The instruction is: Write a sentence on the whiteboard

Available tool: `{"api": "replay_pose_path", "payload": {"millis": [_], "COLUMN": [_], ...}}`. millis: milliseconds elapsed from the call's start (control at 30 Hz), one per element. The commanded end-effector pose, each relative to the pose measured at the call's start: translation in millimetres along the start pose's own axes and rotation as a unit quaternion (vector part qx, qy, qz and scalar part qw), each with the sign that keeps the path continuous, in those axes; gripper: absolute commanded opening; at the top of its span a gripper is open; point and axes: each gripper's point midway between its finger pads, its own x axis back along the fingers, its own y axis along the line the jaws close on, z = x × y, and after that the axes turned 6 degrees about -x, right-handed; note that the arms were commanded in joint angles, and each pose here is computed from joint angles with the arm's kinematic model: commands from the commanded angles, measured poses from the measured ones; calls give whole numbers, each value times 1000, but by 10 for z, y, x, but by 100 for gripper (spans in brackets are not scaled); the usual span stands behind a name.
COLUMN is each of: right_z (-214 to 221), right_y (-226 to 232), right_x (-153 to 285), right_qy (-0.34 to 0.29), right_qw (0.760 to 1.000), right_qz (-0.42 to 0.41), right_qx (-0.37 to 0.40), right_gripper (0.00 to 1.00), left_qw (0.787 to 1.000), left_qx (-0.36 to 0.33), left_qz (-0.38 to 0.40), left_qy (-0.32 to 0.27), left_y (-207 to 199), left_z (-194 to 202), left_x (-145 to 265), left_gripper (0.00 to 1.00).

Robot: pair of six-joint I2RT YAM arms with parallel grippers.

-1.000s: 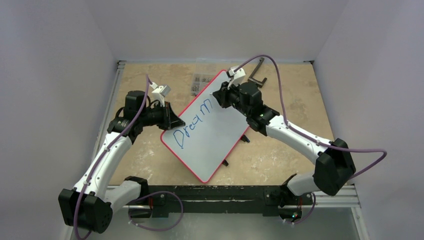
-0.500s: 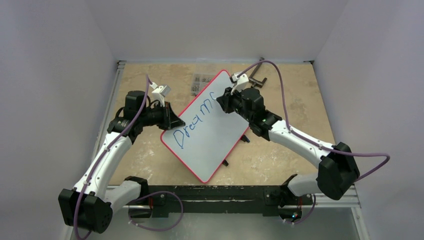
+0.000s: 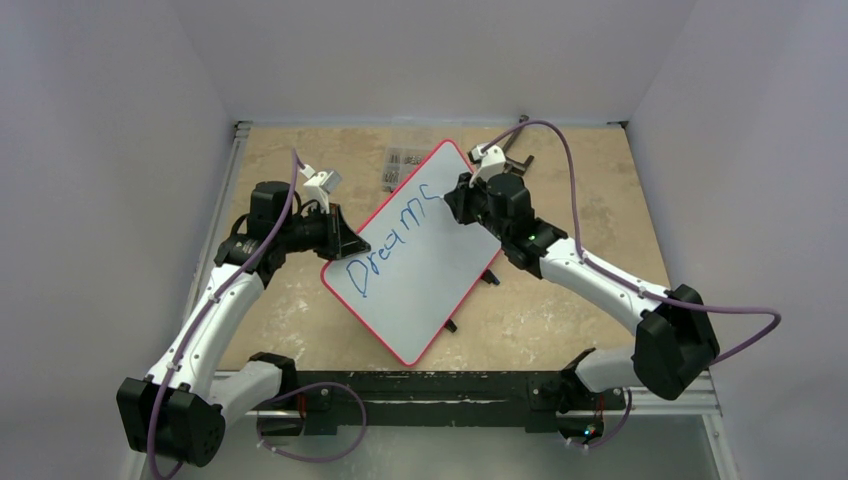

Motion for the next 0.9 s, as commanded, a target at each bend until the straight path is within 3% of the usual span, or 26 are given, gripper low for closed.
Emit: {"api": "replay_pose_path", "payload": {"millis": [0,500,867], "right_z": [182,160,-42], "right_y": [47,378,408], "right_x": [-8,79,282], "right_qy": [26,34,16], "right_qw": [999,992,993], "right_qz": [-21,-117,-118], "right_qx": [-3,18,18], "right_gripper": [0,0,0], "left_qw": [996,996,996], "left_qx": [-76,-75,-76], "left_qz": [-52,-52,-53], "left_qy": [2,4,2], "left_y": [239,245,240], "left_z": [35,40,34], "left_x": [11,5,13], "left_gripper": [0,0,0]}}
